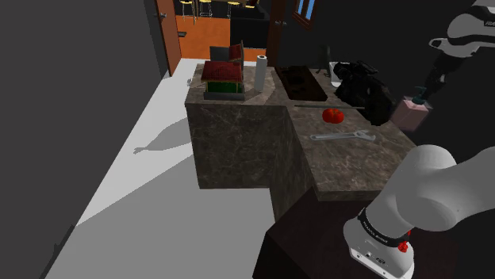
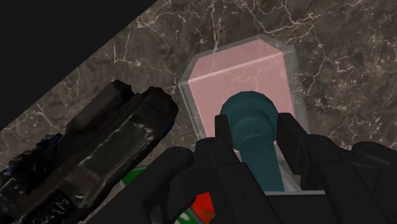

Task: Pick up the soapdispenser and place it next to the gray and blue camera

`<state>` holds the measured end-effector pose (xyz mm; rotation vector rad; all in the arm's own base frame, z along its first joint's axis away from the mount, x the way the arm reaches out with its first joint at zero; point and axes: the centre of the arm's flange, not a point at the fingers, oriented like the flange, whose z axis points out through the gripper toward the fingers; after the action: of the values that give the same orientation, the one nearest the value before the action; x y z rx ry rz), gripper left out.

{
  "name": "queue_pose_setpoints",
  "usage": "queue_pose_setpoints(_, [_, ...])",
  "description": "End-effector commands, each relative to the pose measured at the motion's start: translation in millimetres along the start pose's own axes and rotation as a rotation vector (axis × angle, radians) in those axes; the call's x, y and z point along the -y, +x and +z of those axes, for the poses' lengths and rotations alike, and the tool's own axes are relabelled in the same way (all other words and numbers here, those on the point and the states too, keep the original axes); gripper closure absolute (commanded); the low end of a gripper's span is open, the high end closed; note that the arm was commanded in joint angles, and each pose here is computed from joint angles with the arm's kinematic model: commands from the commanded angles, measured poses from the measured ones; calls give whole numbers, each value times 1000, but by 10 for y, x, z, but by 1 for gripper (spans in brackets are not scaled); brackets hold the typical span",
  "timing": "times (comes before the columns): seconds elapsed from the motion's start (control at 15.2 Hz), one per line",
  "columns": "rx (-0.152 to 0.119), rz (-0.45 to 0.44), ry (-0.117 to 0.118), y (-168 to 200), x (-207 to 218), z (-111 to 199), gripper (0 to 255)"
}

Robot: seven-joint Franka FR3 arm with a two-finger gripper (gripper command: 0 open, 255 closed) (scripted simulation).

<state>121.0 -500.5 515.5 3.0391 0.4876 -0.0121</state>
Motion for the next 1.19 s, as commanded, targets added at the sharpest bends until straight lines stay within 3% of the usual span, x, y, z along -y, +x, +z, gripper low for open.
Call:
queue_pose_setpoints(0.0, [0,0,-1,3,5,96,255])
queue_pose_setpoints(1.12, [0,0,-1,19,61,992,255])
